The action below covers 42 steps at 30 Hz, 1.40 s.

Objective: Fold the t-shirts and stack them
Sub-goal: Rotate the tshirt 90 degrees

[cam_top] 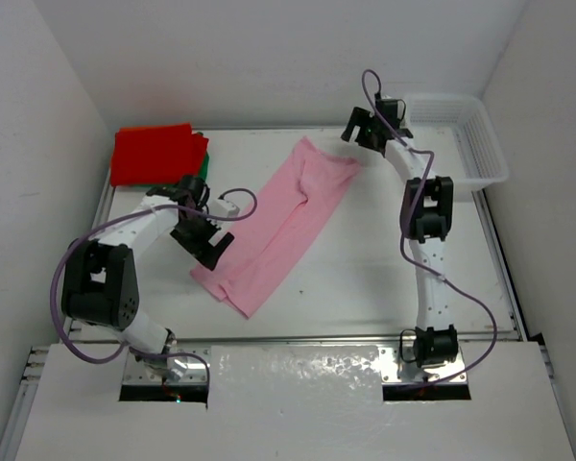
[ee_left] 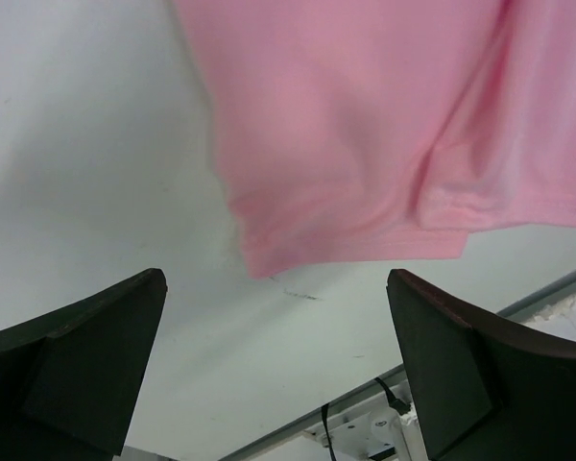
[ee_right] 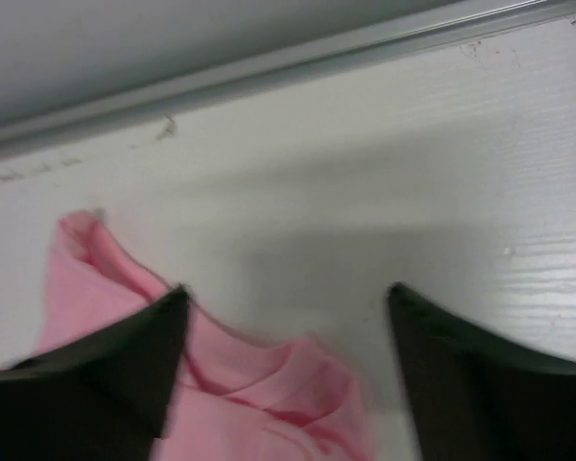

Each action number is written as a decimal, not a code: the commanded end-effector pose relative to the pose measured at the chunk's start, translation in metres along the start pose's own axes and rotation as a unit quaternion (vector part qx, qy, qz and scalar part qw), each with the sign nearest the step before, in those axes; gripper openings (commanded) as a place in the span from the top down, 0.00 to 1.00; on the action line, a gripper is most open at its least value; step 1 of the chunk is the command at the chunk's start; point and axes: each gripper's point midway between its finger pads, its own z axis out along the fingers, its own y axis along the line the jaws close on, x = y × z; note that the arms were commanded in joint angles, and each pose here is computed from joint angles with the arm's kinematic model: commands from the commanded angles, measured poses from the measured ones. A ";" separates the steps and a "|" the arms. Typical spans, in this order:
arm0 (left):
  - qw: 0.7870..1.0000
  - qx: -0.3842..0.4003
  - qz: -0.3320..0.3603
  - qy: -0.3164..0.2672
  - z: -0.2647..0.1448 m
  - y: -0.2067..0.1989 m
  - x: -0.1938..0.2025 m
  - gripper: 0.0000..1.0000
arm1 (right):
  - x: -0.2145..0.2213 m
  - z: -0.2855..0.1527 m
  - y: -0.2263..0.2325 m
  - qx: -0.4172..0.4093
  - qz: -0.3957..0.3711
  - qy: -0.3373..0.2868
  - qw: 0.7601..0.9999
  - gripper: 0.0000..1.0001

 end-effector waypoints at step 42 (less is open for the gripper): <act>0.946 -0.222 -0.134 -0.192 -0.090 0.069 -0.017 0.00 | 0.478 -0.331 0.235 -0.050 0.287 0.326 0.899 0.36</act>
